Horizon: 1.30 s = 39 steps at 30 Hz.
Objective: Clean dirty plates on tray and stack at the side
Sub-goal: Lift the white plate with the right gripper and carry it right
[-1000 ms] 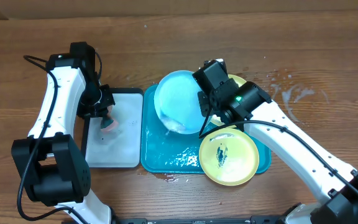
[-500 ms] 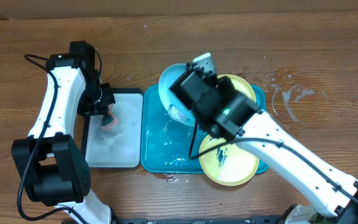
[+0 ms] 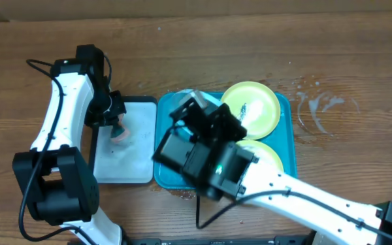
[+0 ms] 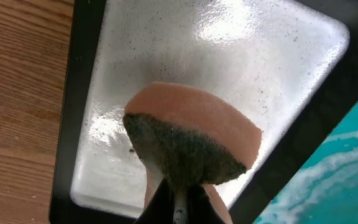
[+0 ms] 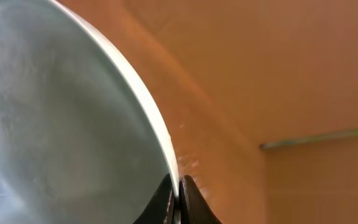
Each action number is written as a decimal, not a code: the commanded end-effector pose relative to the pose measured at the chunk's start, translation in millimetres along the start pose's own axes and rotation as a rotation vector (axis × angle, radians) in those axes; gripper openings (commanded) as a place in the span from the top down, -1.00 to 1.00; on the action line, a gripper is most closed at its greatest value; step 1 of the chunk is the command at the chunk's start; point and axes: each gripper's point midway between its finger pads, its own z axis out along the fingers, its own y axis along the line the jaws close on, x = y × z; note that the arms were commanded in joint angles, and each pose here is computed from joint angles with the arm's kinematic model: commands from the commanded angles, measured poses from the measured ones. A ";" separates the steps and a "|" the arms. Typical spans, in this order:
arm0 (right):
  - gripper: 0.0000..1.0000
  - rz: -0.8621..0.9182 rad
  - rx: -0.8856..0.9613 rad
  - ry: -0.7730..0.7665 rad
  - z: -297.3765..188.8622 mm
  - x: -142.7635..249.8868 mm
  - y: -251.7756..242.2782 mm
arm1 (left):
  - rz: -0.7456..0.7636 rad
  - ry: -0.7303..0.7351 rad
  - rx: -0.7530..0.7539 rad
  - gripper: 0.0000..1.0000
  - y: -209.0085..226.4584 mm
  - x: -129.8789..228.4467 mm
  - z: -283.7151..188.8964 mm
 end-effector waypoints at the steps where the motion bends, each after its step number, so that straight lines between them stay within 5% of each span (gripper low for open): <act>1: 0.92 -0.039 0.198 -0.120 -29.9 -20.7 -39.3 | 0.023 0.017 0.007 0.92 -1.7 2.2 4.4; 12: 0.92 -0.160 0.299 -0.265 -80.7 -41.2 -34.7 | 0.023 0.018 0.006 0.92 -1.6 2.2 4.4; 39: 0.92 -0.147 0.270 -0.273 -82.3 -42.9 -29.1 | 0.023 0.017 0.006 0.91 -1.7 2.1 4.5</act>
